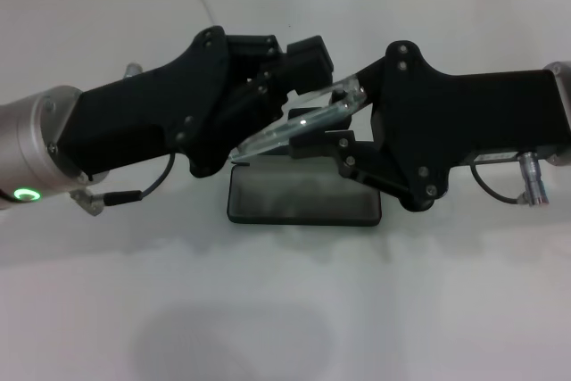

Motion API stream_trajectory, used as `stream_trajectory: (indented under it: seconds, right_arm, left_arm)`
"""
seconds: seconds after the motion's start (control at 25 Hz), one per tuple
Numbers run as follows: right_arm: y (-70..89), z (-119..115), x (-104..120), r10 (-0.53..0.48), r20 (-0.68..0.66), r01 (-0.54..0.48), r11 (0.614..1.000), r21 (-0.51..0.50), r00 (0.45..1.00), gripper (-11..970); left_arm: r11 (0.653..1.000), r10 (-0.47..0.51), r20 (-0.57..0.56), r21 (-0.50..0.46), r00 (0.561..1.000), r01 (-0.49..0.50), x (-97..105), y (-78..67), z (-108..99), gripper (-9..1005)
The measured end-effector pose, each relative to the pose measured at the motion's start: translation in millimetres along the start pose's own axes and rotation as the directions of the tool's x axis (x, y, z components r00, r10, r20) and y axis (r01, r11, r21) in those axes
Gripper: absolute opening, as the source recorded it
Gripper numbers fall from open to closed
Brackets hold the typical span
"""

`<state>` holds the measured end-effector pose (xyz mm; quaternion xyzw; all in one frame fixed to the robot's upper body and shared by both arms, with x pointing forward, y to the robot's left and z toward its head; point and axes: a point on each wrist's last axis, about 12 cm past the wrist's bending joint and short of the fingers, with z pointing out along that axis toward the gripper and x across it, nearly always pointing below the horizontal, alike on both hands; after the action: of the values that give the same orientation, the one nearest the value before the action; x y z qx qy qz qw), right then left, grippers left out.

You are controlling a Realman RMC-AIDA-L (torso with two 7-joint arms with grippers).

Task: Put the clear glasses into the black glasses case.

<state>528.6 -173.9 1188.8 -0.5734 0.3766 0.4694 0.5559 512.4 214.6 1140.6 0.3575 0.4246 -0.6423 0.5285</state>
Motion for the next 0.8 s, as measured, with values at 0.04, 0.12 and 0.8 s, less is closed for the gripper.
stream_trajectory:
  seconds: [0.04, 0.12, 0.8]
  right_arm:
    - [0.2, -0.1, 0.1, 0.000, 0.000, 0.000, 1.000, 0.001, 1.000, 51]
    - [0.5, -0.4, 0.3, 0.002, 0.000, -0.002, 1.000, 0.002, 1.000, 51]
    - [2.4, -3.0, 0.7, -0.001, 0.009, 0.001, 1.000, 0.014, 1.000, 49]
  left_arm:
    - [1.000, -0.002, -0.002, 0.002, 1.000, 0.002, 0.4, -0.2, 0.2, 82]
    - [1.000, -0.003, -0.004, 0.004, 1.000, 0.003, 1.0, -0.5, 0.5, 82]
    - [0.989, 0.089, 0.120, -0.126, 0.989, -0.074, -0.9, -8.1, -20.1, 82]
